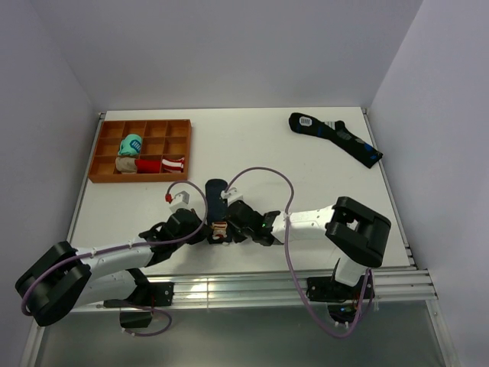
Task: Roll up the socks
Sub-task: Roll the sock at the center of the board.
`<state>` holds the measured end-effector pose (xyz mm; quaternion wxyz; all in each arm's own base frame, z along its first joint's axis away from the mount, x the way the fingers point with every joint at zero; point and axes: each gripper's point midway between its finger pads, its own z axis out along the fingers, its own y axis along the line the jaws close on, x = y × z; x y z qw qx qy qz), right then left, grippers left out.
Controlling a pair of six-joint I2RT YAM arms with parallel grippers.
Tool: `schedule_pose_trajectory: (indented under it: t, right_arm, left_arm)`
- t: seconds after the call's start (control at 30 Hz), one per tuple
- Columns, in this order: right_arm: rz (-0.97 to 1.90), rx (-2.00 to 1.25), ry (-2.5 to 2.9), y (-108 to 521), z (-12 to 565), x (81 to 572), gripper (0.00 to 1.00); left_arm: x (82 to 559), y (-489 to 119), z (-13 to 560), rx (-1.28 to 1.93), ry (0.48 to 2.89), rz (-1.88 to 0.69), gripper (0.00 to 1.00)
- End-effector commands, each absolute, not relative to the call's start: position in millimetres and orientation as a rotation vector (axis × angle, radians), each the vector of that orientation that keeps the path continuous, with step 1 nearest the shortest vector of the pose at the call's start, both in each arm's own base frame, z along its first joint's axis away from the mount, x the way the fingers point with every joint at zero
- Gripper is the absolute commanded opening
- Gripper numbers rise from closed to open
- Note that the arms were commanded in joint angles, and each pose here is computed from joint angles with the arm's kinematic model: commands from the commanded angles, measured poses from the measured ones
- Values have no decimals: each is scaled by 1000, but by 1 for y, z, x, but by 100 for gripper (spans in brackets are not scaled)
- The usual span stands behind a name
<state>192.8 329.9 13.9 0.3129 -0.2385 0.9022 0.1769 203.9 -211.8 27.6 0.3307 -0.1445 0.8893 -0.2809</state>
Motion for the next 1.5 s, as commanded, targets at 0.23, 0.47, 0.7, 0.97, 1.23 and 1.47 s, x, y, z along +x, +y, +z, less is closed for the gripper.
schedule_pose_trajectory:
  t: [0.23, 0.47, 0.7, 0.97, 1.23, 1.47]
  right_arm:
    - [495, -585, 2261, 314, 44, 197, 27]
    - [642, -756, 2071, 325, 66, 179, 42]
    - [673, -903, 1959, 339, 62, 164, 53]
    - [624, -976, 1931, 344, 59, 168, 54]
    - [583, -1019, 1947, 347, 48, 164, 54]
    - [549, -1052, 1959, 352, 36, 160, 54]
  left_arm:
    - [214, -212, 43, -378, 2271, -713, 0]
    - [214, -211, 46, -378, 2265, -714, 1]
    - [216, -215, 52, -371, 2259, -739, 2]
    - [222, -220, 61, -339, 2269, -738, 1]
    - [229, -223, 70, -312, 2256, -767, 2]
    - [227, -238, 60, -241, 2287, -864, 1]
